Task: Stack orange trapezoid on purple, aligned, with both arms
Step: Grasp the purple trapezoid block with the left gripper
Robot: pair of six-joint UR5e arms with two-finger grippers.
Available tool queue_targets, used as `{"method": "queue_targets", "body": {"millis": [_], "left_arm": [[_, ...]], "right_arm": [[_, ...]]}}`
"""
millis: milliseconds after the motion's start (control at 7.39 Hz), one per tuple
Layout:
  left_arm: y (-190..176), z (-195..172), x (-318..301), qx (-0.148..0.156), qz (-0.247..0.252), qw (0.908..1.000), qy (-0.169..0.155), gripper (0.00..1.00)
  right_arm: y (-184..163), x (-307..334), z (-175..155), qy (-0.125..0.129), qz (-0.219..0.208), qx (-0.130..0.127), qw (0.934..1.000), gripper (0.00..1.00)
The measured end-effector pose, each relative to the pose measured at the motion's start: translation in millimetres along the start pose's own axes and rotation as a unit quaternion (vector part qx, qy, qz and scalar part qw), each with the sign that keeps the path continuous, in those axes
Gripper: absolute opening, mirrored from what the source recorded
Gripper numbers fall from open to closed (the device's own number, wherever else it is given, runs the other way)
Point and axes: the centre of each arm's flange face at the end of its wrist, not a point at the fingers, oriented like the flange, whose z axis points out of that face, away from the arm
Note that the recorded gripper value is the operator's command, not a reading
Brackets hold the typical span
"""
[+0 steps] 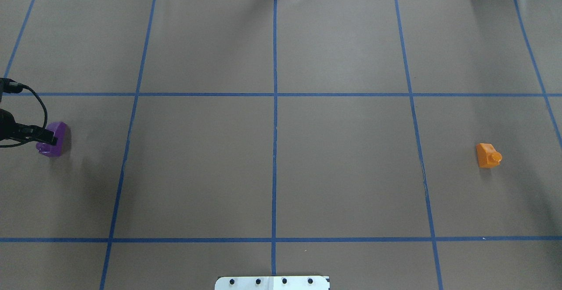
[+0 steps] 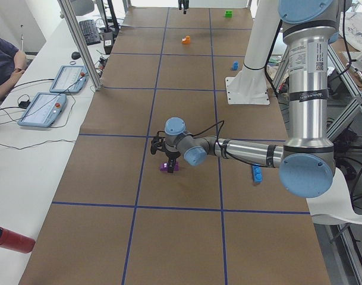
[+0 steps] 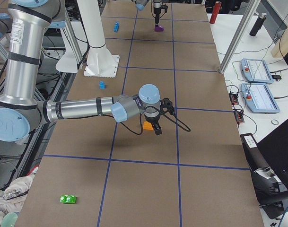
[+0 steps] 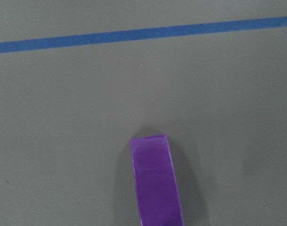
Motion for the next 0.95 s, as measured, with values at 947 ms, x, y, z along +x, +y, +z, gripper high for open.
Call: {"method": "queue_targets", "body": {"millis": [947], "left_arm": [[-14, -3, 16, 0.026, 0.02, 0.9994, -0.015, 0.0]], "right_arm": [[0, 0, 0, 0.0, 0.0, 0.0, 1.0, 1.0]]}}
